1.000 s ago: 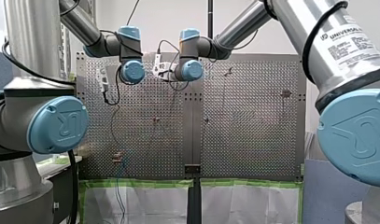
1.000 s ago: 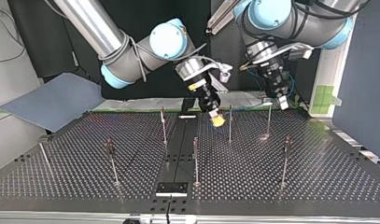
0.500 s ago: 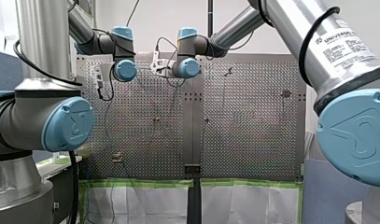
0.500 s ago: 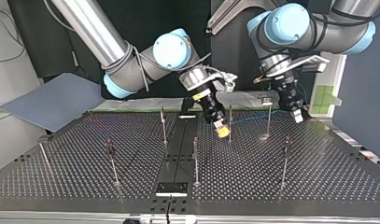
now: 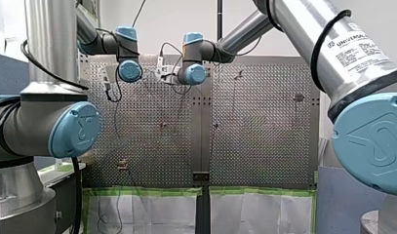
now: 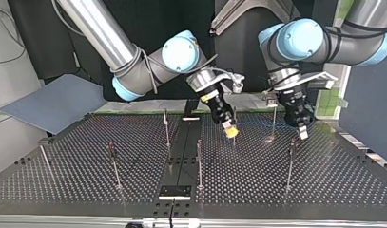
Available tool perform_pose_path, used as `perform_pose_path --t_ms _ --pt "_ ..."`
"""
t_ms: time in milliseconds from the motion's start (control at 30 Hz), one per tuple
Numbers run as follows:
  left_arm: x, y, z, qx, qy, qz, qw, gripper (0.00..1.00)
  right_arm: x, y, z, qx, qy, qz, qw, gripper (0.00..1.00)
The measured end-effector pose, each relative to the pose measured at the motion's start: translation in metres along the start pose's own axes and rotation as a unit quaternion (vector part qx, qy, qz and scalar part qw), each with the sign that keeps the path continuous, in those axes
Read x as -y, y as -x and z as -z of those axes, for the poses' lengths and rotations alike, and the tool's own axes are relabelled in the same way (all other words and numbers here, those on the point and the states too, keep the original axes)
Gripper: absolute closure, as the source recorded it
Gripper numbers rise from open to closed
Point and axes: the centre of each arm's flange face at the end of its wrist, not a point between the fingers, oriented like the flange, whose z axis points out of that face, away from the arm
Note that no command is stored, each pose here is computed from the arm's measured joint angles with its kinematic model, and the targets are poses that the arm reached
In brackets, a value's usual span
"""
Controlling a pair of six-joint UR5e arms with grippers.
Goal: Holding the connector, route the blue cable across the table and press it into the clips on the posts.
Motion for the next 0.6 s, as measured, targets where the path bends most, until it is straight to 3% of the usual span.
perform_pose_path --t_ms 233,400,600 --pt "-0.007 -0.008 -0.011 -0.005 0.006 -0.002 1.0000 1.00 0.000 -0.009 -0.009 -0.006 -0.002 -0.0003 1.0000 1.00" --pt "-0.014 -0.005 -0.019 0.007 0.013 -0.001 0.9999 1.00 -0.002 -0.007 -0.014 -0.006 -0.001 -0.0003 1.0000 1.00" --pt "-0.017 0.001 -0.031 0.025 0.005 0.005 0.9997 1.00 -0.004 0.007 -0.020 0.003 0.000 -0.0004 1.0000 1.00"
